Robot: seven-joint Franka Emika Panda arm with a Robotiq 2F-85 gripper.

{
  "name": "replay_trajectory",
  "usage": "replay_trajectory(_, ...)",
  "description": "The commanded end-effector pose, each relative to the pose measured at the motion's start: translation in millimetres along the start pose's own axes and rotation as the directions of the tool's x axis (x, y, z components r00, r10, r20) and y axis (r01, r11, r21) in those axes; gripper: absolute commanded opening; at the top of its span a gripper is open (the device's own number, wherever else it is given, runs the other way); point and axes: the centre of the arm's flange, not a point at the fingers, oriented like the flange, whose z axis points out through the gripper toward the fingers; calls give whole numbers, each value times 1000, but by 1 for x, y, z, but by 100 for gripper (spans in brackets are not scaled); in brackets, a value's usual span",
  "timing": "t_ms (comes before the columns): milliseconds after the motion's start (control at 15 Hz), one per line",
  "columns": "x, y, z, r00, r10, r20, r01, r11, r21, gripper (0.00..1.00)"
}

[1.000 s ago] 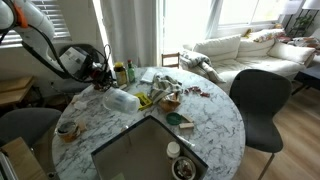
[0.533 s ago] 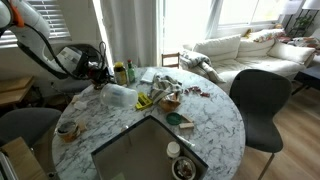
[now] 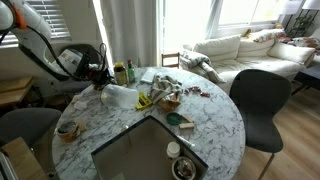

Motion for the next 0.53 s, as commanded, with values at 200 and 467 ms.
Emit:
replay_trajectory(200, 1, -8, 5, 997, -79, 19, 79, 995, -54, 1)
replay_trajectory(467, 4, -13, 6, 995, -60, -81, 63, 998, 32, 1)
